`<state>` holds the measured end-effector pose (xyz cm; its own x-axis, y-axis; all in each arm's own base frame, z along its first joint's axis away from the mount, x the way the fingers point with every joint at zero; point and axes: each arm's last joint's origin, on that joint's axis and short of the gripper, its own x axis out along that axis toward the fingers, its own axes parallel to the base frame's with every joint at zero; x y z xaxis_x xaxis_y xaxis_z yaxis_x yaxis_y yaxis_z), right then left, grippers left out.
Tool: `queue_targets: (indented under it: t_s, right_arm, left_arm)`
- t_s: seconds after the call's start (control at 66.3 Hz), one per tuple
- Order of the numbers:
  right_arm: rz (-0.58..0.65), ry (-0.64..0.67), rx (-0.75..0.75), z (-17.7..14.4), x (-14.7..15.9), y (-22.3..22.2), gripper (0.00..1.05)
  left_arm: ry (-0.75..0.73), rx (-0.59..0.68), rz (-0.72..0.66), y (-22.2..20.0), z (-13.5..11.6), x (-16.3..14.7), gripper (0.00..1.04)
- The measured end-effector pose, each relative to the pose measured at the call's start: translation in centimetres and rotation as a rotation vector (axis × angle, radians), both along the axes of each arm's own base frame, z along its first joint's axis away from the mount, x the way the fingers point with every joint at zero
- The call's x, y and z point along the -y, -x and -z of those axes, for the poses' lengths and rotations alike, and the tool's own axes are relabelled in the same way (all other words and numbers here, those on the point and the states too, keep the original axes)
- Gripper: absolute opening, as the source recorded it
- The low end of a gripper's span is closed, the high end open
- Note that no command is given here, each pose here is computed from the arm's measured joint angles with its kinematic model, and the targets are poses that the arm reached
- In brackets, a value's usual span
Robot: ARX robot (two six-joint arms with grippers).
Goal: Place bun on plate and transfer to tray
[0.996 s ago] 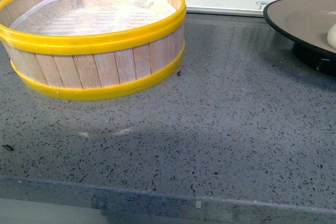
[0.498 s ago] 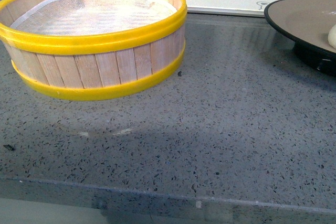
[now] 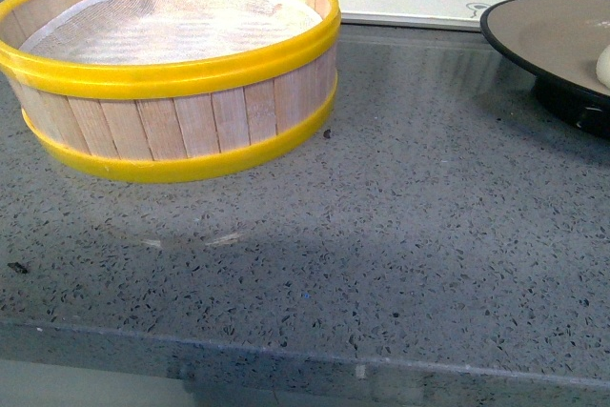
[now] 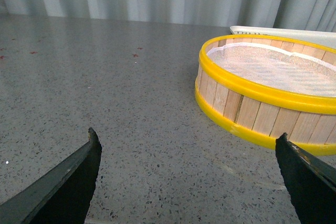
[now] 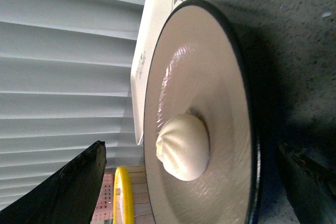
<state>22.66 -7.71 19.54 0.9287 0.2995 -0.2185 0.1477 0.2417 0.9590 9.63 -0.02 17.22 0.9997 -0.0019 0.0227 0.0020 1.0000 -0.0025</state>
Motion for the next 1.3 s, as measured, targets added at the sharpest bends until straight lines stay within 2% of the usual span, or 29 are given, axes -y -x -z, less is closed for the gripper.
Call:
queue_targets:
  t_s: [0.075,0.106,0.151,0.302,0.558,0.604,1.011,1.298]
  right_arm:
    - [-0.002,-0.013,-0.003,0.0,-0.1,0.0,0.92]
    - [-0.003,-0.018,-0.005,0.0,-0.1,-0.1,0.88]
    - [-0.004,-0.027,-0.015,0.2,-0.1,-0.1,0.75]
    - [0.002,-0.040,-0.033,0.6,0.1,-0.2,0.49]
    - [0.007,-0.045,-0.050,1.0,0.4,-0.2,0.07]
    - [0.008,-0.040,-0.053,1.1,0.5,-0.2,0.03]
    - [0.019,-0.022,-0.034,0.9,0.9,0.1,0.03]
    - [0.043,0.012,0.055,-1.0,1.7,-0.9,0.03]
  left_arm:
    - [0.000,0.000,0.000,0.0,0.0,0.0,0.98]
    - [0.000,0.000,0.000,0.0,0.0,0.0,0.98]
    - [0.000,0.000,0.000,0.0,0.0,0.0,0.98]
    - [0.000,0.000,0.000,0.0,0.0,0.0,0.98]
    - [0.000,0.000,0.000,0.0,0.0,0.0,0.98]
    - [0.000,0.000,0.000,0.0,0.0,0.0,0.98]
    - [0.000,0.000,0.000,0.0,0.0,0.0,0.98]
    - [0.000,0.000,0.000,0.0,0.0,0.0,0.98]
